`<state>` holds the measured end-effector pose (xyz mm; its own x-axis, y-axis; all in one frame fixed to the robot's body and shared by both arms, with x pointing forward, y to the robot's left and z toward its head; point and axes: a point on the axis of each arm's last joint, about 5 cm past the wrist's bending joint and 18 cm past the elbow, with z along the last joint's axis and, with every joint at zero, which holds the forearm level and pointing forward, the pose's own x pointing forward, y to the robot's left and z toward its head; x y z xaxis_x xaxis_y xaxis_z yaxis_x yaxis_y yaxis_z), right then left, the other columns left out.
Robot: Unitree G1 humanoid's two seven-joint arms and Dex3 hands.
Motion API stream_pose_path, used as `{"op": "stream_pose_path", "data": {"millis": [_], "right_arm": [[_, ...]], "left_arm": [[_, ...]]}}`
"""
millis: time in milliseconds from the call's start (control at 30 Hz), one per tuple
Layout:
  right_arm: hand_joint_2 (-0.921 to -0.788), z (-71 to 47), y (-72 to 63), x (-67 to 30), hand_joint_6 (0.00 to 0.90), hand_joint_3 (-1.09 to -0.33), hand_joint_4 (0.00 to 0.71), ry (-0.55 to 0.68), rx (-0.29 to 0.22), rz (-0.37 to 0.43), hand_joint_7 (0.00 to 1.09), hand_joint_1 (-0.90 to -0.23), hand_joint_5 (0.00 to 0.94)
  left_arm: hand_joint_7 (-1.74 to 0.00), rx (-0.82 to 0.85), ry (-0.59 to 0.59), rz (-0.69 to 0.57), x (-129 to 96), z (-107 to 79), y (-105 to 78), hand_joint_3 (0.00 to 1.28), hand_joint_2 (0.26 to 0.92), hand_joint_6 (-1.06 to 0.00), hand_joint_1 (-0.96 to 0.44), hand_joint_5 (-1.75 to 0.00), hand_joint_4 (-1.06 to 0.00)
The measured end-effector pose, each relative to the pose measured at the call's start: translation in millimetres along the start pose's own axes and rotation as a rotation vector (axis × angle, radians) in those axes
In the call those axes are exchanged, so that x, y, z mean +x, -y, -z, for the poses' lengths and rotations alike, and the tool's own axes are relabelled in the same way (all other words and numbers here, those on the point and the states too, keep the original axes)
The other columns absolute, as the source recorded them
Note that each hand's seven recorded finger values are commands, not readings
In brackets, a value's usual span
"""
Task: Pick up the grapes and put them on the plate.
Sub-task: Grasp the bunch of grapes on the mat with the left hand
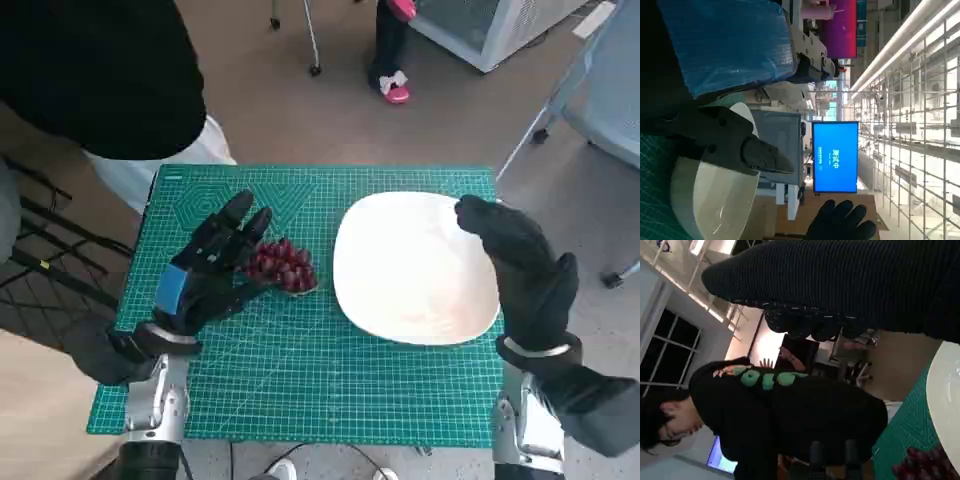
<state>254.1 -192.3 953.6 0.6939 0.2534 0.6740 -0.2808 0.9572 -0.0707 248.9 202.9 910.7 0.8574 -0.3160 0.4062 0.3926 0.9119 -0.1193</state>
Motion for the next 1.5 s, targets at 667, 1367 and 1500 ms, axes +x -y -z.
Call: {"op": "stream_pose_path", "data": {"millis": [667,1367,1500], "right_arm": [[-0.921,0.6,2.0,-1.0,0.099,-0.791,0.364,-0.007,-0.005,-0.010,0.23,-0.625,0.002],[-0.921,3.0,2.7,-1.2,0.101,-0.785,0.373,-0.014,0.001,-0.010,0.23,-0.651,0.005],[-0.921,2.9,2.6,-1.0,0.100,-0.784,0.374,-0.013,0.001,-0.011,0.23,-0.655,0.005]], "left_arm": [[0.00,0.002,-0.008,-0.025,-4.4,1.9,1.0,0.02,0.921,-0.42,-0.18,0.00,-0.35],[0.00,0.006,-0.009,-0.034,-5.4,1.9,0.6,0.01,0.921,-0.43,-0.19,0.00,-0.36],[0.00,0.009,-0.008,-0.036,-5.4,1.4,0.2,0.01,0.921,-0.43,-0.19,0.00,-0.35]]}}
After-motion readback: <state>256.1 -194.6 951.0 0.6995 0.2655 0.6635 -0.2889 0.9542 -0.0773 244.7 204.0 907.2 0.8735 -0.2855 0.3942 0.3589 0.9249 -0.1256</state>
